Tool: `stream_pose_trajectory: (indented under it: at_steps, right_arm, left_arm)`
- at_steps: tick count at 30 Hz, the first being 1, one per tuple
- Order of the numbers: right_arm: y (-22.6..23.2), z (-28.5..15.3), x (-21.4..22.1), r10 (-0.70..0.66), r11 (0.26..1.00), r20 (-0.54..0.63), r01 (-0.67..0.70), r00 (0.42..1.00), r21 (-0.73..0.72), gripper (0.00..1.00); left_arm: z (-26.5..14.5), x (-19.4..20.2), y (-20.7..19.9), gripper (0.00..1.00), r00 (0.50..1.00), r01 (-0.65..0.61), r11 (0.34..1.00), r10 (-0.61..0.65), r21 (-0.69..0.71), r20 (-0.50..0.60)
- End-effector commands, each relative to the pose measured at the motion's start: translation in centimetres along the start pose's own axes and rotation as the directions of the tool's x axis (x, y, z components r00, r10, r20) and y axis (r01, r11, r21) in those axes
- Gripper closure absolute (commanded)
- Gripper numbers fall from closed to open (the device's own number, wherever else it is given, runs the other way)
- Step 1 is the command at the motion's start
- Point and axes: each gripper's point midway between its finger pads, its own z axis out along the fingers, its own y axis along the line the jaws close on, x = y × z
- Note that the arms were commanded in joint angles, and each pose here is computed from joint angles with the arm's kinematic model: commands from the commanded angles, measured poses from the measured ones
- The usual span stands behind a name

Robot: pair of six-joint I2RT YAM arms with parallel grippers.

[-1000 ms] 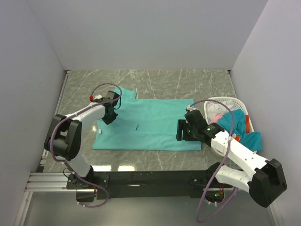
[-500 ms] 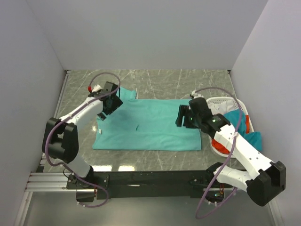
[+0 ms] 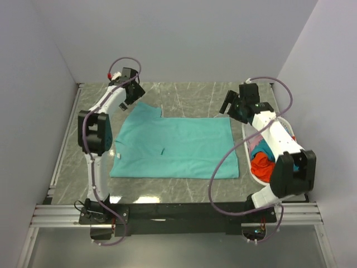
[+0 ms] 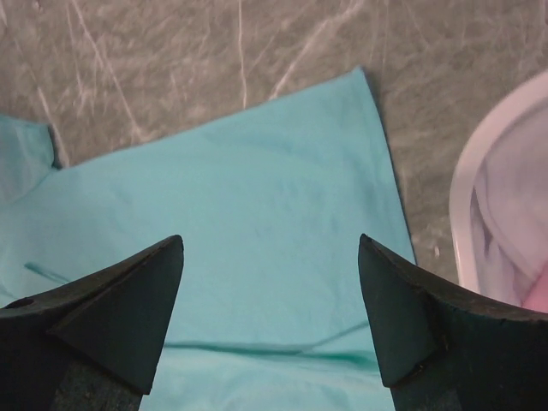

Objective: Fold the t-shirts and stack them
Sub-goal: Fold the tshirt

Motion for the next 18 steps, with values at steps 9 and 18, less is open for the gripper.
stream_pose_trajectory:
  at_steps: [9,18]
  right_arm:
    - [0.6,4.6,-3.2,0.011,1.000,-0.013,-0.011,1.000,-0.021,0.12]
    - [0.0,6.6,-3.7,0.018,1.000,-0.019,-0.017,1.000,0.024,0.13]
  left_arm:
    - [7.0,-0.3,-3.6,0.03,0.992,-0.107,0.987,0.113,0.116,-0.047]
    - [9.2,1.6,-3.6,0.22,0.988,-0.120,0.982,0.133,0.146,-0.083]
